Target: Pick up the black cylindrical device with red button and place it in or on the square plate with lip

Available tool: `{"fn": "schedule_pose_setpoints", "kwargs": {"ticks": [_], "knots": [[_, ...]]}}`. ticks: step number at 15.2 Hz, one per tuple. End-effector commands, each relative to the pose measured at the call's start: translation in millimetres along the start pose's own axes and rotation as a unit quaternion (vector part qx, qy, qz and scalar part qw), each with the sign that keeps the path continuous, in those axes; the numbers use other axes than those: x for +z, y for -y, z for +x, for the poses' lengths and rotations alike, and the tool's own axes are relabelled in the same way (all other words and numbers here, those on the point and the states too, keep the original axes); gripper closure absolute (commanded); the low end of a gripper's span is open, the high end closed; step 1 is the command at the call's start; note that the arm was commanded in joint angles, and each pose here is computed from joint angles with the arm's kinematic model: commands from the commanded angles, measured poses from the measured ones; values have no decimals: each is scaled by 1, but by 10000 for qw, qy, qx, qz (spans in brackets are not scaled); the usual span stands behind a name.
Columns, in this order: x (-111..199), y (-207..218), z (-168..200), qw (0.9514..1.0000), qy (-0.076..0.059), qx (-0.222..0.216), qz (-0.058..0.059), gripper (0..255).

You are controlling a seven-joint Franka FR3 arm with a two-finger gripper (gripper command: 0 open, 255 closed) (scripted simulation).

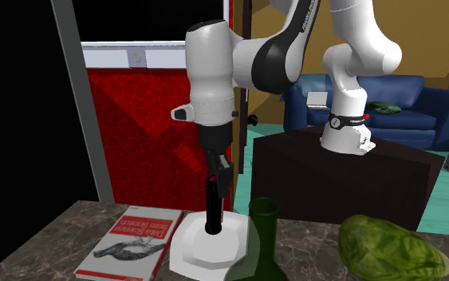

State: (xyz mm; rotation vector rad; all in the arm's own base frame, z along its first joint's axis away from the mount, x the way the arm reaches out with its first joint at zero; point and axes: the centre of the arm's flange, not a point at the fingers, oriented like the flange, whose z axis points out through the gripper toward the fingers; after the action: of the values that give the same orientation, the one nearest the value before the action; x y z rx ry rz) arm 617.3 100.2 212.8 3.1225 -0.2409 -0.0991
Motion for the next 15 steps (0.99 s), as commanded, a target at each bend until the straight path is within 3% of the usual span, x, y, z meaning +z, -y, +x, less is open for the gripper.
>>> {"fn": "schedule_pose_setpoints", "kwargs": {"ticks": [1, 6, 14, 15], "knots": [[11, -1, 0, 10000, -3, 0, 0, 255], [39, 0, 2, 10000, -3, 0, 0, 255], [39, 0, 2, 10000, -3, 0, 0, 255], [39, 0, 2, 10000, -3, 0, 0, 0]]}}
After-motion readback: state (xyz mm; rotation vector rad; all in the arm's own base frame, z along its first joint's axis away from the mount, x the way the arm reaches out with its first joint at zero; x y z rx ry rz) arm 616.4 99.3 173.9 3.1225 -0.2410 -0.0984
